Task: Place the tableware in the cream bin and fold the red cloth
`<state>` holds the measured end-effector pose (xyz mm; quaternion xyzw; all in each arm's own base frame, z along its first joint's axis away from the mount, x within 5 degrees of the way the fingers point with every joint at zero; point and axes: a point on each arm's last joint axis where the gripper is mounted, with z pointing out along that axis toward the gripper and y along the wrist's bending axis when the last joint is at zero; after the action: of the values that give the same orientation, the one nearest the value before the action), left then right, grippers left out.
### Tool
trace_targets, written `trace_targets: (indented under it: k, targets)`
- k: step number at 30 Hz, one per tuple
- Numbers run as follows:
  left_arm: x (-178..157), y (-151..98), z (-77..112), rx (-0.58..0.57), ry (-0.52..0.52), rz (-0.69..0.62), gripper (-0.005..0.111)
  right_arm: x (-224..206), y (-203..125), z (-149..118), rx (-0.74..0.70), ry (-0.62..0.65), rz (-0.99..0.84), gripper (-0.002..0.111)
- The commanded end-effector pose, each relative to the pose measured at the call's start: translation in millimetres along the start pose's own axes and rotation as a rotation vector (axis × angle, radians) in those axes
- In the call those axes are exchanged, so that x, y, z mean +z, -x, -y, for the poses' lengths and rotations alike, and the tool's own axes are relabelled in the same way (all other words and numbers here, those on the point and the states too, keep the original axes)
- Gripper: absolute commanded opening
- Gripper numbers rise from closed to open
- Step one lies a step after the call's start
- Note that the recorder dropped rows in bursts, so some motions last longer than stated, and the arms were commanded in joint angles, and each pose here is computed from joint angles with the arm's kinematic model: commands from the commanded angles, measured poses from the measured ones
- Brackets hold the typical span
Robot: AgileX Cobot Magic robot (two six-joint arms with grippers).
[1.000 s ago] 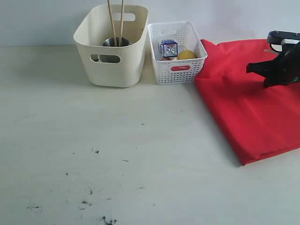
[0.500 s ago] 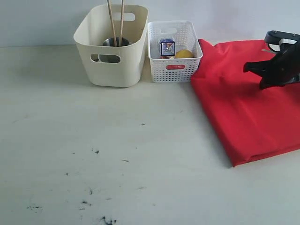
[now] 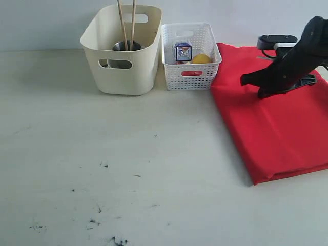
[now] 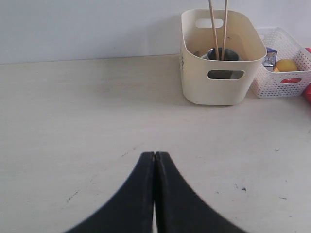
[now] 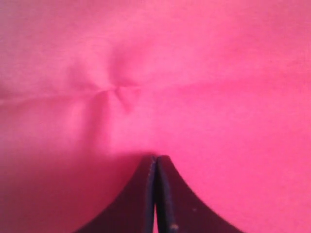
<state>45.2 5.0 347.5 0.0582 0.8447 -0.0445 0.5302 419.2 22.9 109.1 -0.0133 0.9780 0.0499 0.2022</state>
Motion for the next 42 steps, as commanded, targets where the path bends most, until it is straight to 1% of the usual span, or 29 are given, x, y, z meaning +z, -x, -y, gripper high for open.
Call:
trace_targets:
  k: [1, 3, 8, 11, 14, 21, 25, 27, 28, 30, 31, 32, 34, 37, 39, 41, 42]
  targets:
    - [-1, 0, -0.3, -0.006, 0.0, 0.019, 0.0, 19, -6, -2, -0.016, -0.003, -0.018, 0.0]
    - [-1, 0, -0.3, -0.006, 0.0, 0.019, 0.0, 29, -12, 0, -0.008, -0.005, -0.045, 0.0]
    - [-1, 0, -0.3, -0.006, 0.0, 0.019, 0.0, 47, -22, 13, 0.08, -0.021, -0.09, 0.0]
    - [-1, 0, -0.2, -0.007, -0.001, 0.018, 0.0, 54, -23, 16, 0.085, -0.025, -0.094, 0.0]
    - [-1, 0, -0.2, -0.007, -0.002, 0.018, 0.0, 57, -16, 16, 0.083, -0.021, -0.094, 0.0]
    - [-1, 0, -0.2, -0.011, -0.001, 0.018, 0.0, 71, -5, 18, 0.203, -0.024, -0.1, 0.0]
    - [-1, 0, -0.2, -0.011, -0.001, 0.018, 0.0, 72, -8, 36, 0.261, -0.053, -0.142, 0.0]
    - [-1, 0, -0.2, -0.011, -0.001, 0.018, 0.0, 70, -15, 54, 0.283, -0.074, -0.186, 0.0]
    - [-1, 0, -0.2, -0.011, -0.001, 0.018, 0.0, 69, -22, 69, 0.319, -0.084, -0.221, 0.0]
    - [-1, 0, -0.2, -0.011, -0.001, 0.018, 0.0, 67, -34, 83, 0.356, -0.093, -0.261, 0.0]
    - [-1, 0, -0.2, -0.011, -0.001, 0.018, 0.0, 67, -39, 85, 0.364, -0.095, -0.273, 0.0]
    - [-1, 0, -0.2, -0.011, -0.001, 0.018, 0.0, 65, -41, 84, 0.354, -0.095, -0.271, 0.0]
    - [-1, 0, -0.2, -0.011, -0.001, 0.018, 0.0, 65, -38, 73, 0.348, -0.078, -0.266, 0.0]
    - [-1, 0, 0.0, -0.012, -0.003, 0.018, 0.0, 67, -32, 58, 0.467, -0.009, -0.223, 0.0]
    - [-1, 0, 0.0, -0.012, -0.003, 0.018, 0.0, 68, -27, 48, 0.521, 0.05, -0.188, 0.0]
    - [-1, 0, 0.0, -0.012, -0.003, 0.018, 0.0, 68, -17, 36, 0.547, 0.088, -0.149, 0.0]
    - [-1, 0, 0.0, -0.012, -0.003, 0.018, 0.0, 67, -10, 29, 0.528, 0.098, -0.132, 0.0]
